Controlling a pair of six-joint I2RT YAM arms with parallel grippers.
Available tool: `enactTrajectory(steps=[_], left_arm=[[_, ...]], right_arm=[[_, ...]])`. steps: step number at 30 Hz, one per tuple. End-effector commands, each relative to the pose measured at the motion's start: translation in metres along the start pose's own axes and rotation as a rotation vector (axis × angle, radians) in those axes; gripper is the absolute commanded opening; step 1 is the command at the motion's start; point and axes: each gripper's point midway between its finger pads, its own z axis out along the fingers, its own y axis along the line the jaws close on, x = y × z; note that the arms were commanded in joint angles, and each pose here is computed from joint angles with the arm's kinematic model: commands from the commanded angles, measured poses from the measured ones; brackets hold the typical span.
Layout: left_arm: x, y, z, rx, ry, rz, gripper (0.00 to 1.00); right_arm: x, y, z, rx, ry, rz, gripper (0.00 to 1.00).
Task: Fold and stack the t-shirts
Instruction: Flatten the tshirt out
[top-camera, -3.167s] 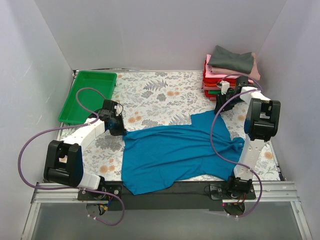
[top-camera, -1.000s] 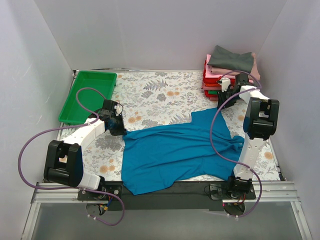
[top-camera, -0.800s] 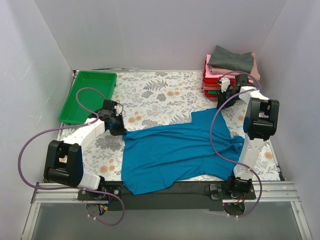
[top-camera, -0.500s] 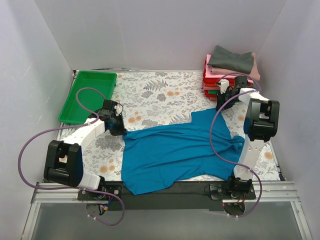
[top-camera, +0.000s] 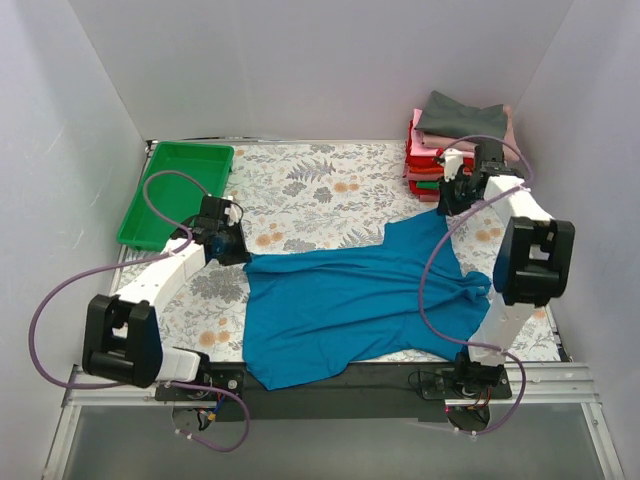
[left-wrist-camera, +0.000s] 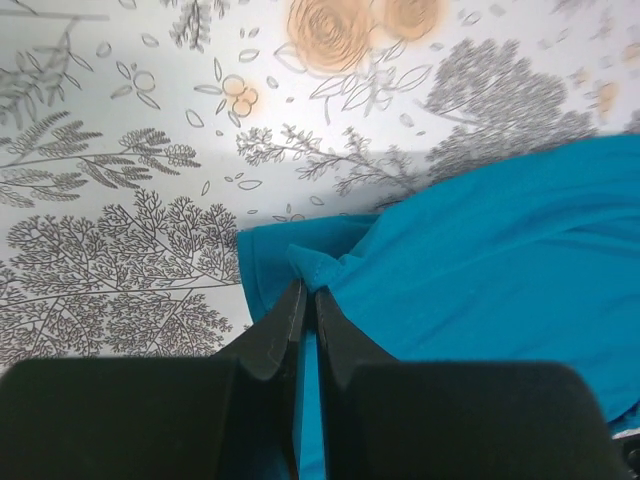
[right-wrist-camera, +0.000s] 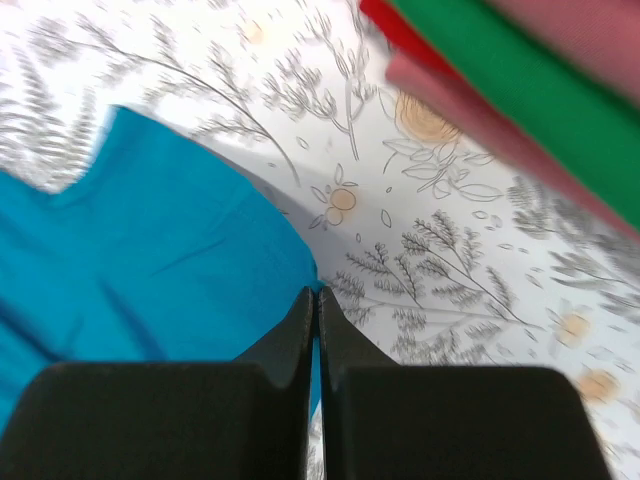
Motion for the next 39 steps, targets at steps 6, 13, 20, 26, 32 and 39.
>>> enactTrajectory(steps=[6,13,20,26,32,39], left_arm=[[-0.100,-0.038,-0.116,0.118,-0.489,-0.043,0.00],[-0.149,-0.095,-0.253,0.410,-0.839,-0.007,0.00],[-0.148,-0.125,-0.411,0.676,-1.172,0.050,0.00],[-0.125,-0.132,-0.503,0.823,-1.321,0.065,0.00],[-0.106,-0.131,-0.557,0.888,-1.418,0.094,0.00],[-0.107,-0.126,-0.564,0.854,-1.446,0.087,0.00]], right_arm=[[-0.106,0.066,-0.165,0.152,-0.340,-0.328,0.01],[-0.186,0.113,-0.344,0.381,-0.659,-0.523,0.01],[-0.197,0.174,-0.497,0.624,-0.966,-0.643,0.01],[-0.181,0.216,-0.599,0.831,-1.199,-0.675,0.01],[-0.165,0.242,-0.658,0.960,-1.342,-0.694,0.01],[-0.177,0.231,-0.639,0.912,-1.312,-0.684,0.01]])
